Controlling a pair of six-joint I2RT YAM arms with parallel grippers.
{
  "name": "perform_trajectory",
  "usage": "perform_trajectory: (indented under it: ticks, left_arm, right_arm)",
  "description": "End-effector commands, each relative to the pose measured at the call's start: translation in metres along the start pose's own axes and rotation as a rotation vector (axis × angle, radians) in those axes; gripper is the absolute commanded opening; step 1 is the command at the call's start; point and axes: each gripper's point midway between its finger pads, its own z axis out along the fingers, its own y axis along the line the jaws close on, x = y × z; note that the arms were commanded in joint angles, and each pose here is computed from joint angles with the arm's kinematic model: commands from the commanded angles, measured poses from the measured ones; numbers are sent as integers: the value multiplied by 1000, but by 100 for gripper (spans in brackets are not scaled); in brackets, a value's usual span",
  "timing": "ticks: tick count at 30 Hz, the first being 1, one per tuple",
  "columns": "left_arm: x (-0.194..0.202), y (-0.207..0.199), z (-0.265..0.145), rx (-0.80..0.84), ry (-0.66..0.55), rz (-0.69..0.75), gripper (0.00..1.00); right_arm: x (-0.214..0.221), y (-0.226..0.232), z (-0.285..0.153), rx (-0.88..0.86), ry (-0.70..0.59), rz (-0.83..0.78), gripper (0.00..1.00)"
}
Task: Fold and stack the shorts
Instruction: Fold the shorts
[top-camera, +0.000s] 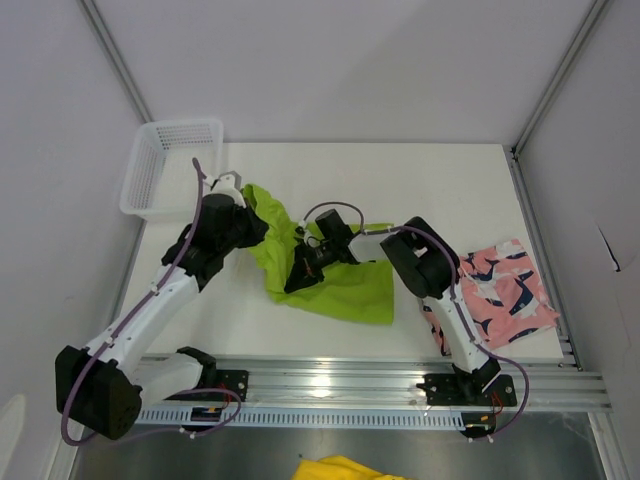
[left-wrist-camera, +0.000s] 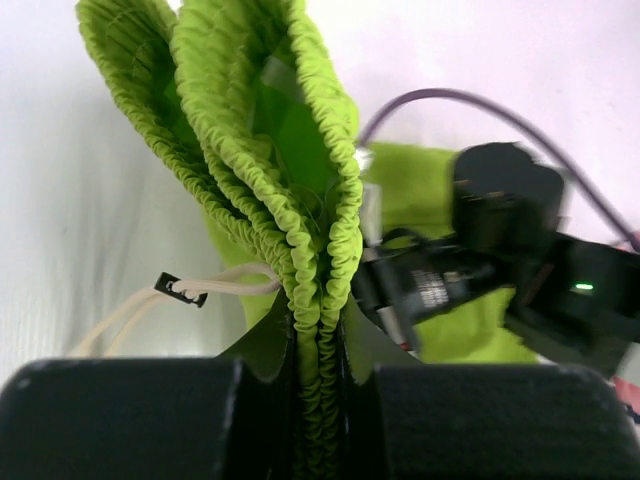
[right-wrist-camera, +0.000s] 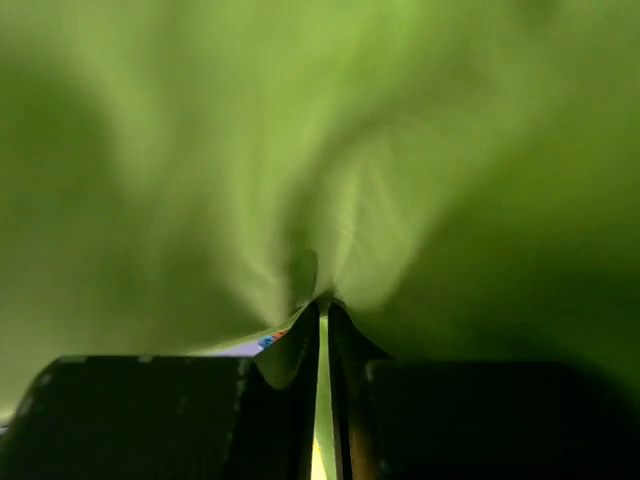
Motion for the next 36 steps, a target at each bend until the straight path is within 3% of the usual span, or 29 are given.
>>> perform_trajectory:
  ticks: [1,5,13,20,23,24,25,27,36]
  left_arm:
    - [-42,-30,-24,16,-103,104,0]
    - [-38,-59,-34,74,-63,203,1]
    - [-23,-82,-43,74,-19,366,4]
    - [-2,-92,-49,72,-4,453,4]
    - [7,-96,-55,63,-6,497,4]
    - [9,-96,-56,56,-8,508,3]
    - [12,-94,-56,40,-3,525,3]
    - [15,-91,-56,-2,-12,557,2]
    - [15,-79,-56,-92,-28,592,0]
  right_arm:
    - [24,-17,29,45,41,299,9]
    - [20,-2,43,0,16,336,0]
    - [4,28,61,-166,-17,366,0]
    - [-6,40,53,-175,-51,363,0]
    - [-13,37,45,-96,-81,324,0]
    - [-7,30,42,-14,-74,380,0]
    - [-17,32,39,28,-116,271,1]
    - [-15,20,26,151,-132,305,4]
    - [-33,34,-44,260,-288,220,23]
